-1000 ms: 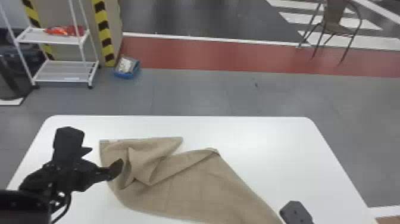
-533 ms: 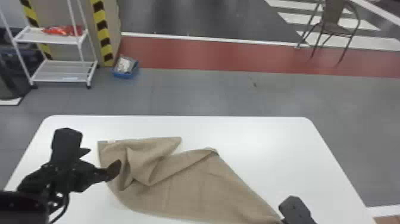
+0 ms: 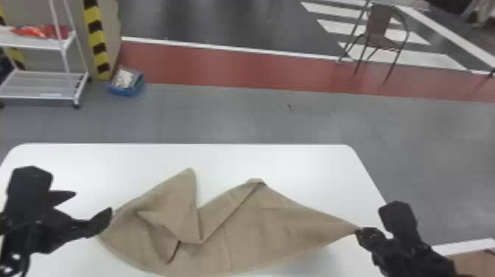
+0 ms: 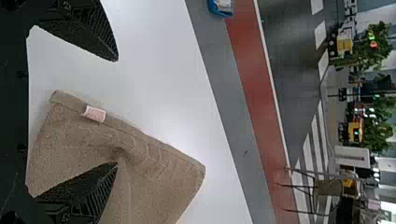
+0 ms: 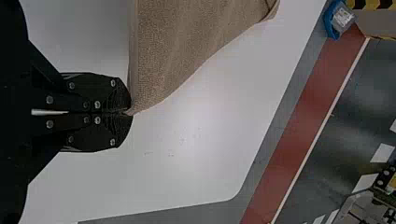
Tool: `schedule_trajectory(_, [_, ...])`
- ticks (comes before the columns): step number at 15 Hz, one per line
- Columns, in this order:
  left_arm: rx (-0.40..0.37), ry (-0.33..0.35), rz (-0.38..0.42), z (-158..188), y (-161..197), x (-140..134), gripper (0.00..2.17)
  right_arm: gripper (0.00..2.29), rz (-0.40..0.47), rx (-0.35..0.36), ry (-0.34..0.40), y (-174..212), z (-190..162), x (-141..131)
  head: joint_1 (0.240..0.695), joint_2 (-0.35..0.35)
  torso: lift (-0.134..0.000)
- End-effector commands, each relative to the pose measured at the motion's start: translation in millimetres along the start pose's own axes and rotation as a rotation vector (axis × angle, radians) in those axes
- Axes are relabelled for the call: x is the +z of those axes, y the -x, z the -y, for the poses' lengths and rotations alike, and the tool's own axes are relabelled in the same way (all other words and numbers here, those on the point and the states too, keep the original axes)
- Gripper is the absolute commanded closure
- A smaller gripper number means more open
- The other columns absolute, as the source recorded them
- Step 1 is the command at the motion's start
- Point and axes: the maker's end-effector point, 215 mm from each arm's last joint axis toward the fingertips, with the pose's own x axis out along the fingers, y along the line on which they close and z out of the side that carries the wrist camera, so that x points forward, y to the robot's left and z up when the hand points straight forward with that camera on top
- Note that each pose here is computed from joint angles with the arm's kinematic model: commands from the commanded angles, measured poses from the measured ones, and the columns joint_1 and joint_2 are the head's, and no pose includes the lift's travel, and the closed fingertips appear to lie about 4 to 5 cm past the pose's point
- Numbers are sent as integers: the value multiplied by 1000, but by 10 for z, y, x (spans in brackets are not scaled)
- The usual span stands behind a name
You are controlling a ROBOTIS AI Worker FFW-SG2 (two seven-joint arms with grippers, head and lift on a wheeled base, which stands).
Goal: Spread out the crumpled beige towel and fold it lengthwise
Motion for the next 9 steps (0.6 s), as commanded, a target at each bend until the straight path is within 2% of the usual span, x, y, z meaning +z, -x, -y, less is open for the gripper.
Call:
schedule_trajectory(1, [-10, -101, 48, -239, 136, -51, 154, 2037, -8, -4, -22, -50, 51, -43, 695, -274, 0])
schedule_trajectory(2, [-24, -175, 61, -321, 203, -89, 178, 2037, -12, -2, -24, -63, 42, -61, 695, -276, 0])
schedule_trajectory(4, [-51, -411, 31, -351, 347, -347, 208, 2037, -8, 5, -32, -82, 23, -52, 695, -255, 0])
schedule_trajectory(5, [-64, -494, 19, -312, 371, -431, 208, 2037, -6, 5, -34, -96, 26, -37, 695, -243, 0])
schedule_trajectory(7, [-112, -694, 59, -65, 388, -496, 215, 2037, 1, 18, -49, -111, -16, -12, 695, -228, 0])
schedule_trajectory(8, [-124, -760, 48, 19, 344, -588, 218, 2034, 5, 20, -47, -113, -26, 2, 695, -231, 0])
schedule_trajectory(9, [-127, -796, 29, 66, 280, -657, 259, 2034, 3, 20, -49, -113, -26, -6, 695, -240, 0])
